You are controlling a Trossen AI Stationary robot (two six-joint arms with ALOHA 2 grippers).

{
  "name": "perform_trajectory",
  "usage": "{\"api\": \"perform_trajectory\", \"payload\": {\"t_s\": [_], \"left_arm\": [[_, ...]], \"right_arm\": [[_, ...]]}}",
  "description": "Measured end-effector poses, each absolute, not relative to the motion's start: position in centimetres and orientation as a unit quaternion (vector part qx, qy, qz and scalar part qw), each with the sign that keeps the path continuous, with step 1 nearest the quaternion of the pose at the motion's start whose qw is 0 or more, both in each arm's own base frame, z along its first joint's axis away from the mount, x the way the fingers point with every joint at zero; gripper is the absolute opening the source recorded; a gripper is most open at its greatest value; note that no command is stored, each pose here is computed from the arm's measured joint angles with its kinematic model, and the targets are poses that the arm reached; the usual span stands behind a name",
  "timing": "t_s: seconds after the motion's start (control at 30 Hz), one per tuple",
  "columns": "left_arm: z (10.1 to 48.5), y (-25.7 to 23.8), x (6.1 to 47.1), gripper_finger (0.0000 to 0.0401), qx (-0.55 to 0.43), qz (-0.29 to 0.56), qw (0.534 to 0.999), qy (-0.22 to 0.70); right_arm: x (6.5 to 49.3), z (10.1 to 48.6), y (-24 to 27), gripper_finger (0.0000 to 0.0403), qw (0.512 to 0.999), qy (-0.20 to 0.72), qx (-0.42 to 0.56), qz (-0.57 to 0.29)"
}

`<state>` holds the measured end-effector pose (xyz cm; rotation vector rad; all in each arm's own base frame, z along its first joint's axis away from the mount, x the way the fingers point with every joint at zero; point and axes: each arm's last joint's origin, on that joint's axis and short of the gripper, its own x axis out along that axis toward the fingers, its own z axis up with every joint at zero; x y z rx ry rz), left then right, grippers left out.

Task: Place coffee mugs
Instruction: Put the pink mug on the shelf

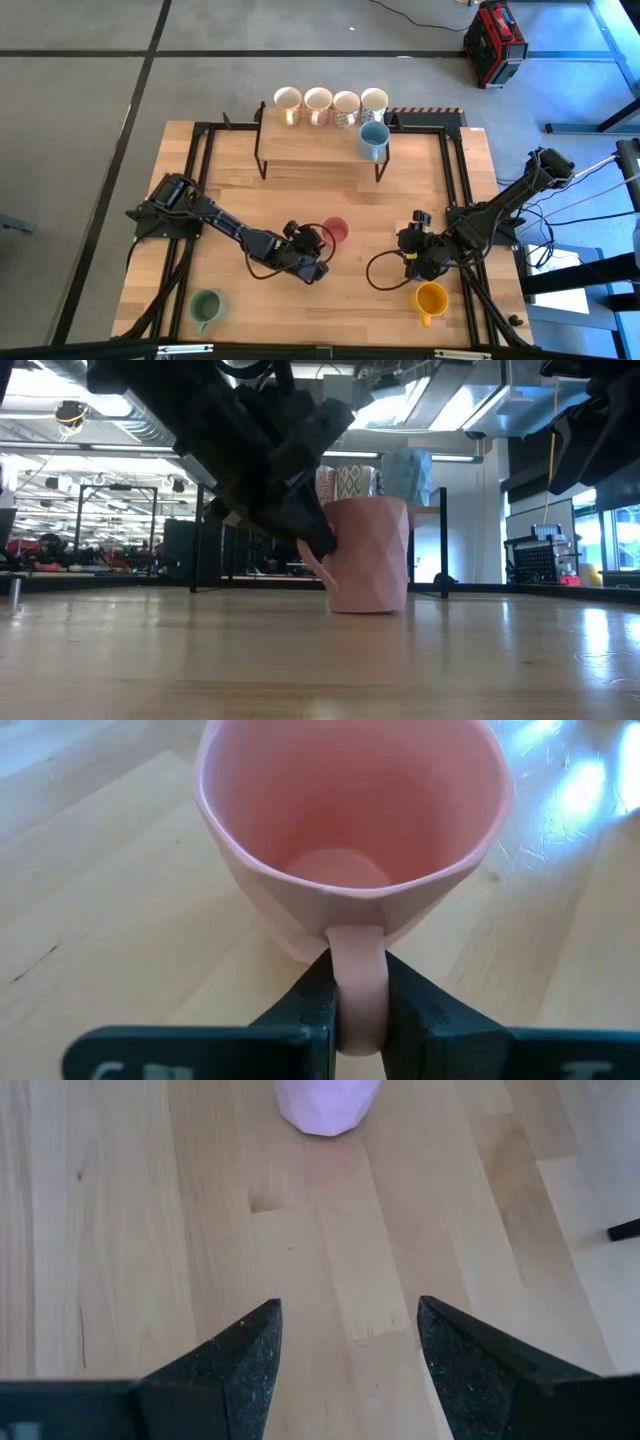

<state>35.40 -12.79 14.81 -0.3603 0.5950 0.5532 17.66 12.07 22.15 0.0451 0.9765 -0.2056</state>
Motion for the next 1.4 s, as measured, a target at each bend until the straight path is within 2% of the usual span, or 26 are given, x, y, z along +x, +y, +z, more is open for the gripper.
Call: {"api": "perform_trajectory", "payload": {"t_s": [0.13, 0.27, 0.5, 0.7, 0.87, 1.03, 1.4], "left_arm": [[15.7, -12.8, 35.3, 0.0037, -0.189, 0.251, 0.904, 0.29], [18.8, -12.2, 34.7, 0.0037, -0.208, 0.253, 0.904, 0.275], [26.1, -8.9, 34.3, 0.0037, -0.172, 0.291, 0.898, 0.282], [29.5, -6.1, 34.8, 0.0037, -0.148, 0.327, 0.885, 0.297], [31.6, -5.0, 35.3, 0.0037, -0.166, 0.353, 0.883, 0.26], [32.9, -3.9, 35.9, 0.0037, -0.2, 0.43, 0.856, 0.206], [33.5, -1.3, 41.5, 0.0037, -0.229, 0.536, 0.79, 0.193]], "right_arm": [[17.6, 22.2, 12.1, 0.0223, 0.878, 0.469, 0.012, -0.094], [17.5, 23.0, 11.8, 0.0223, 0.883, 0.457, 0.0, -0.106], [16.9, 28.1, 9.2, 0.0223, 0.913, 0.384, 0.013, -0.136], [14.9, 31.9, 5.2, 0.0223, 0.931, 0.322, 0.032, -0.17], [12.1, 34.2, 2.5, 0.0223, 0.945, 0.273, 0.009, -0.177], [9.3, 35.3, 0.6, 0.0223, 0.951, 0.238, -0.037, -0.195], [5.5, 36.0, -0.7, 0.0223, 0.956, 0.196, -0.09, -0.197]]}}
